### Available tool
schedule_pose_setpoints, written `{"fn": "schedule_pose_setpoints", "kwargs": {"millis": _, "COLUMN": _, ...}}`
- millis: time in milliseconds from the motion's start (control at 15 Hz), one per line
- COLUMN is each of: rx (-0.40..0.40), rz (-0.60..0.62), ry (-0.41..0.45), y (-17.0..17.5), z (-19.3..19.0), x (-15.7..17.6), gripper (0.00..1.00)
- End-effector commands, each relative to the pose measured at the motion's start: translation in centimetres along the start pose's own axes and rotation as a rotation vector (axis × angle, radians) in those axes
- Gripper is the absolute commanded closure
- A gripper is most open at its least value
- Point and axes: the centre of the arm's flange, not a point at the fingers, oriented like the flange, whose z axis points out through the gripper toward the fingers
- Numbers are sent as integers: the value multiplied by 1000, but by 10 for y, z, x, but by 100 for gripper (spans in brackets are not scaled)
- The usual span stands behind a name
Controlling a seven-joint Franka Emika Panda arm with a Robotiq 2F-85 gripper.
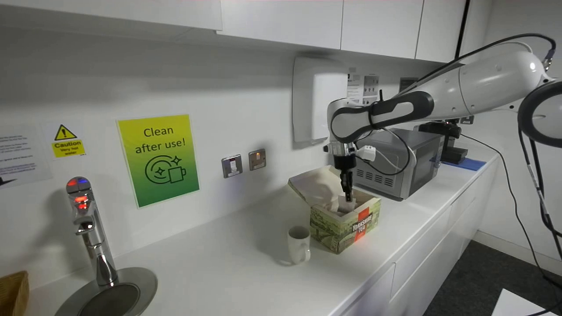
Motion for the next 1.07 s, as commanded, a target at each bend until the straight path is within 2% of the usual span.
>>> {"fn": "schedule_pose_setpoints", "kwargs": {"millis": 0, "rx": 10, "rz": 17, "ry": -1, "y": 1, "z": 0, "x": 6, "gripper": 100}}
{"fn": "schedule_pose_setpoints", "kwargs": {"millis": 600, "rx": 13, "rz": 22, "ry": -15, "y": 9, "z": 4, "x": 1, "gripper": 100}}
{"fn": "schedule_pose_setpoints", "kwargs": {"millis": 1000, "rx": 9, "rz": 39, "ry": 4, "y": 18, "z": -6, "x": -5, "gripper": 100}}
